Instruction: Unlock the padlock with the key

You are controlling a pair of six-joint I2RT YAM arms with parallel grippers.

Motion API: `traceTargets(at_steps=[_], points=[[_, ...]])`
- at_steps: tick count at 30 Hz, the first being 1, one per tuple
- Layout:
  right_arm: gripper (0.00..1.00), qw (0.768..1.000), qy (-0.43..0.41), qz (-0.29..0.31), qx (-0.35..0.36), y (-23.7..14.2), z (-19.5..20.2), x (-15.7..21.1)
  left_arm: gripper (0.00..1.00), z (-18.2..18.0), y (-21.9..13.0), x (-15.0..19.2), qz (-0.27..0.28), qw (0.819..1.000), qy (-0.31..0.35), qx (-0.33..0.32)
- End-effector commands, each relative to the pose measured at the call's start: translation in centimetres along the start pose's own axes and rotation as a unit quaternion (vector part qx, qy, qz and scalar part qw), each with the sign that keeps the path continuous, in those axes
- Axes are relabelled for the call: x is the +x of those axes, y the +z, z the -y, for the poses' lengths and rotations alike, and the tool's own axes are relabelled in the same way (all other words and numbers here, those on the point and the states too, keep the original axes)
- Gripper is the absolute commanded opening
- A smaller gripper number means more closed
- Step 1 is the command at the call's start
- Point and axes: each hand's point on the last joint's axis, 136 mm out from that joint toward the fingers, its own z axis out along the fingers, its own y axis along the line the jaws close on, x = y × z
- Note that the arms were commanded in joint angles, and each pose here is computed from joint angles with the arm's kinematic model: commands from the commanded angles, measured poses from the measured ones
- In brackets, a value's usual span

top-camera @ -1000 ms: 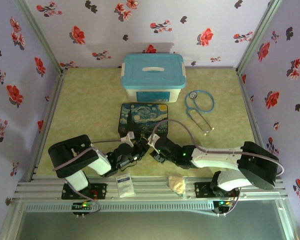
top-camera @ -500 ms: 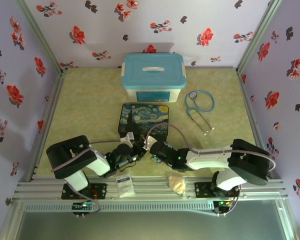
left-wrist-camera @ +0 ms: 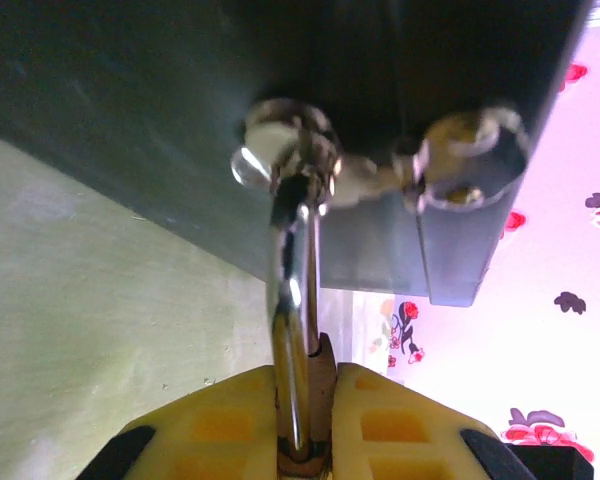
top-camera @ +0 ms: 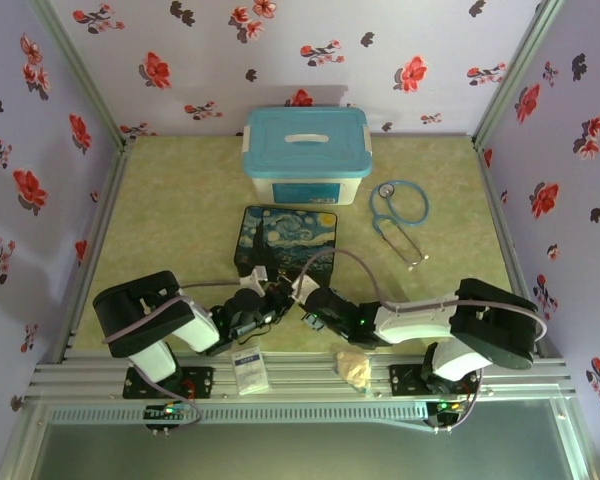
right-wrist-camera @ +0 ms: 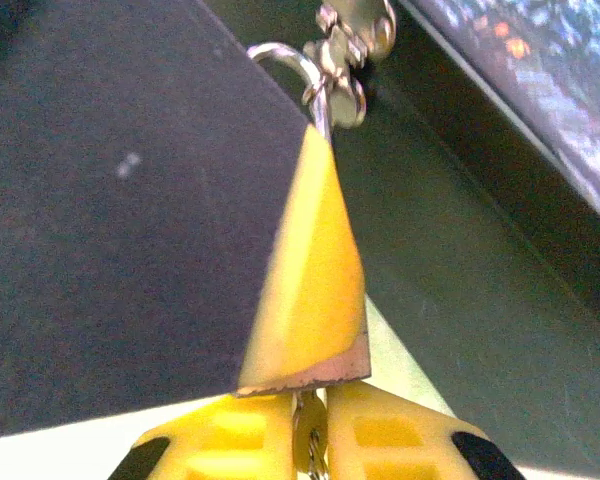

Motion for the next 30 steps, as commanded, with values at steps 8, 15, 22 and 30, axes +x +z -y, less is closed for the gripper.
traceTargets(at_steps=[8,15,22,30], points=[[0.09,0.989,0.104,0.043,-0.099,-1.4,-0.4,-1.2,0.01,1.8,-0.2,0.7,-0.017,0.999,0.01,0.04],[0.12,0.983,0.117,-0.004,-0.143,-1.5,-2.0,0.0,0.05,-1.0,-0.3,0.3,-0.009,1.0,0.026,0.0],[0.36,0.974,0.18,0.018,-0.138,-2.4,-1.2,-0.1,0.01,-3.9,-1.3,-0.4,0.003,0.999,0.029,-0.041],[0.4,0.964,0.236,0.062,-0.107,-4.0,1.4,-1.5,0.0,-6.3,-1.9,-0.8,0.007,0.994,0.053,-0.1]])
